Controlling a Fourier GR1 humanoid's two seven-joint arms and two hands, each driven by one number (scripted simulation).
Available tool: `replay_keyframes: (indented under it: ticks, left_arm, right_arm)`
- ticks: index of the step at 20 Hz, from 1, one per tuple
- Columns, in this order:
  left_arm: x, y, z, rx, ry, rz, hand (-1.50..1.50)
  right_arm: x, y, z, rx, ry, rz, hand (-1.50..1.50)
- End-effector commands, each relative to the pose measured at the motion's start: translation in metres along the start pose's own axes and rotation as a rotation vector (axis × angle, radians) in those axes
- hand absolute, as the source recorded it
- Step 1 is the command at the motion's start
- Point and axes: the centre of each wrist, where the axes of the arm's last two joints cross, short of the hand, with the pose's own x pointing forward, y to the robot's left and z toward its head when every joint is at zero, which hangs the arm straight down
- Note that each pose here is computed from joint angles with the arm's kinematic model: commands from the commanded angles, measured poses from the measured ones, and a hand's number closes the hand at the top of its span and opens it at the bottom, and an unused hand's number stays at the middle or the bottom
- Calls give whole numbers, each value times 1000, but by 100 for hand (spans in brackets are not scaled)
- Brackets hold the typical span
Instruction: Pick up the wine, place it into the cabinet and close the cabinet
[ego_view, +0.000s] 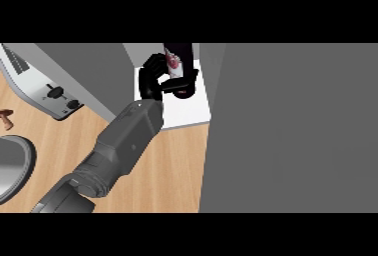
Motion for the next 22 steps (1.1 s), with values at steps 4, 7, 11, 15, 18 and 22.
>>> replay_keyframes:
  ticks: [4,7,11,15,18,22]
  left_arm:
    - [7,-3,-4,28,26,11,150]
    - [14,5,-13,22,-35,-105,150]
    - [19,19,-23,62,-123,-308,150]
    - [9,36,-23,106,-126,-353,150]
    - [0,49,-23,138,-136,-439,150]
    - [-3,54,-22,168,-126,-486,150]
  right_arm:
    - [0,-4,4,-5,-1,1,-150]
    - [-3,-6,7,1,-3,6,-150]
    - [-1,-2,2,7,-14,-13,-150]
    - [1,-2,8,8,-32,-13,-150]
    - [3,-1,3,21,-31,-11,-150]
    - [1,1,1,31,-17,-7,-150]
